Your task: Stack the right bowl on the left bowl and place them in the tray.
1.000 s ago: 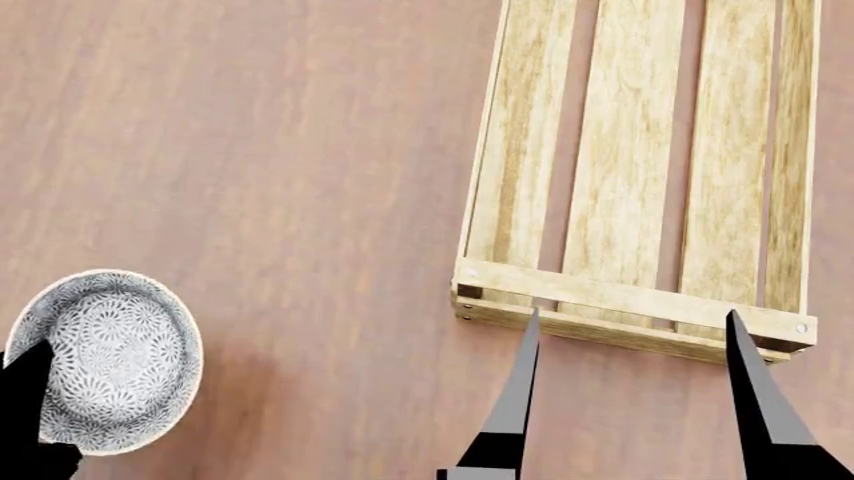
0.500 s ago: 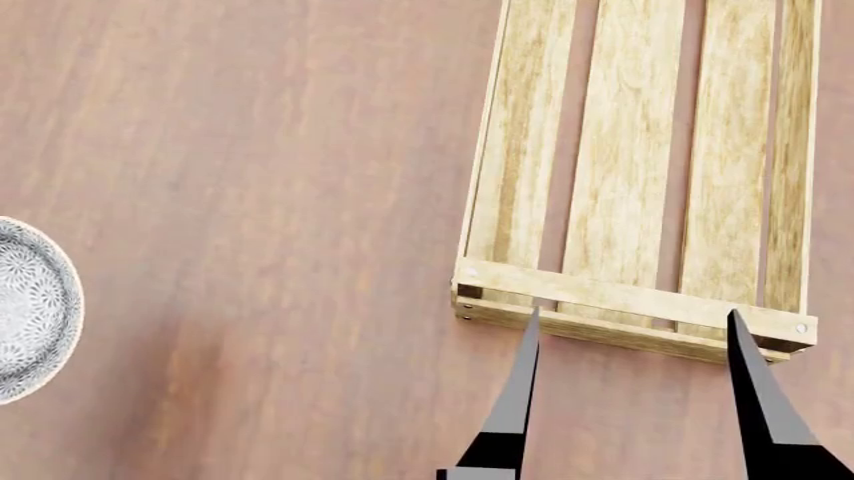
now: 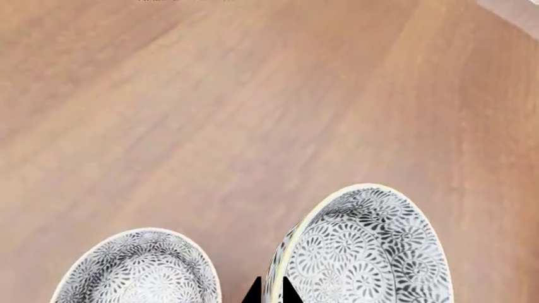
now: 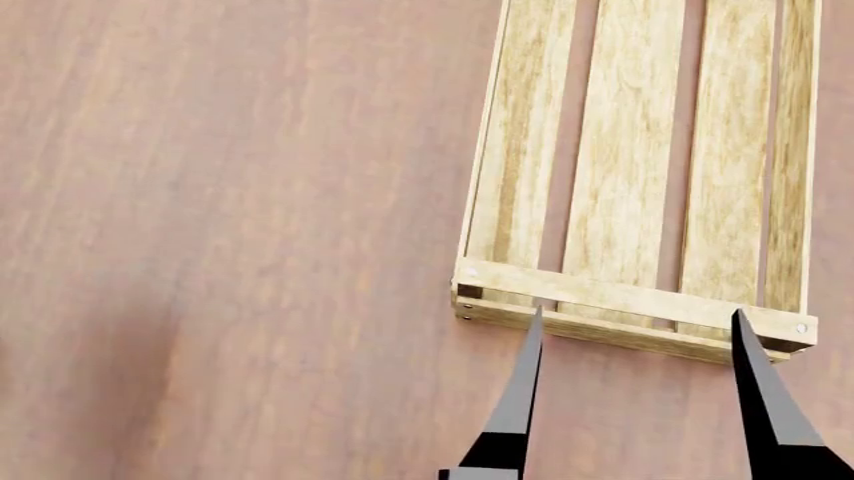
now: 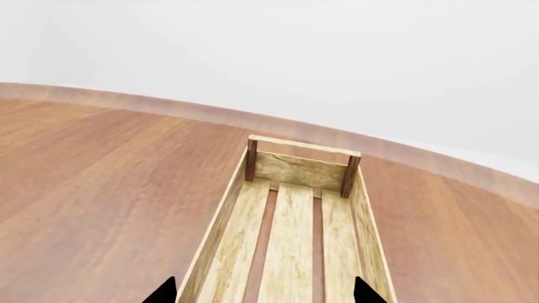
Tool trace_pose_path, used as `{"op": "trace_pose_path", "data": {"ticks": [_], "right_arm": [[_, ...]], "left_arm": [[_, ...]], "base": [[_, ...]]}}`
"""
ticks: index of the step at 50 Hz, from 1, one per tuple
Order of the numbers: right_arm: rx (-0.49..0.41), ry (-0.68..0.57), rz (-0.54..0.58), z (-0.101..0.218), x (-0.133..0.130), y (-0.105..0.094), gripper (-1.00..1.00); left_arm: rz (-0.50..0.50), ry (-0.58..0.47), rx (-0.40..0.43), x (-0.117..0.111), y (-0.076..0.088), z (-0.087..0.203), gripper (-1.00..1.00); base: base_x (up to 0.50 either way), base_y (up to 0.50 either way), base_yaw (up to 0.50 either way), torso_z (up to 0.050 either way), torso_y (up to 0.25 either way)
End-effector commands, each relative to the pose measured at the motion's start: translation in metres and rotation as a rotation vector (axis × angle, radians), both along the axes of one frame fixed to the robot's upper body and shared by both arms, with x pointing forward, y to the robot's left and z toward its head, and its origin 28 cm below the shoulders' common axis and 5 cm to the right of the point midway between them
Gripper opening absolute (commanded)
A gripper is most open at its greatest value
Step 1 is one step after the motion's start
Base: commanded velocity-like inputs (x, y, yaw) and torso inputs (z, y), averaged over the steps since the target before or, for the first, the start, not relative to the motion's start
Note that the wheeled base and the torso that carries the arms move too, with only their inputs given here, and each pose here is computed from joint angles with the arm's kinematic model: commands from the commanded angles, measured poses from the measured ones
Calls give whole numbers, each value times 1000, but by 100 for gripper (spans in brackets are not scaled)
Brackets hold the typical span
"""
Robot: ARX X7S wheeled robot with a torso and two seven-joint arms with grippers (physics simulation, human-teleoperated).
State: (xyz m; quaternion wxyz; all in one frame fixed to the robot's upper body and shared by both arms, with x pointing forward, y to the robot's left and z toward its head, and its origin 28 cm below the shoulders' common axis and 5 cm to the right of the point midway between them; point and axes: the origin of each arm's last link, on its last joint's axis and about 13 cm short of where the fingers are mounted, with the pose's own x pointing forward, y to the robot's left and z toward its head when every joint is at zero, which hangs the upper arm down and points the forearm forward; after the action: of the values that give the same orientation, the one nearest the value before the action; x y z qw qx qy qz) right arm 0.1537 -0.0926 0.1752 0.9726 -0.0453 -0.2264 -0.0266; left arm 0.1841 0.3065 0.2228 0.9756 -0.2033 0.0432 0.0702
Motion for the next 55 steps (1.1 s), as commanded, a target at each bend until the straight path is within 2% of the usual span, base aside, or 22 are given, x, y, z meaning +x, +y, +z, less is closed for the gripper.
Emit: {"op": "trace_pose_path", "data": {"ticks": [1,14,15,39,55], "right_arm": [[6,-21,8,2,3,-2,100],[5,-22,6,3,3,-2,100],[5,-23,9,4,3,-3,100],[2,-21,5,4,4,-2,100],[3,-18,6,3,4,-2,100]], "left_arm": [[32,-68,-108,-2,12,8,-100],[65,-77,-200,-7,24,10,-100],[100,-84,-265,-10,34,9,-100],[158,-89,-391,-15,49,-3,-100],[188,-86,-426,-20,55,-10,-100]], "base": [[0,0,0,0,0],[0,0,0,0,0],[0,0,0,0,0],[0,0,0,0,1],[0,0,0,0,0]]}}
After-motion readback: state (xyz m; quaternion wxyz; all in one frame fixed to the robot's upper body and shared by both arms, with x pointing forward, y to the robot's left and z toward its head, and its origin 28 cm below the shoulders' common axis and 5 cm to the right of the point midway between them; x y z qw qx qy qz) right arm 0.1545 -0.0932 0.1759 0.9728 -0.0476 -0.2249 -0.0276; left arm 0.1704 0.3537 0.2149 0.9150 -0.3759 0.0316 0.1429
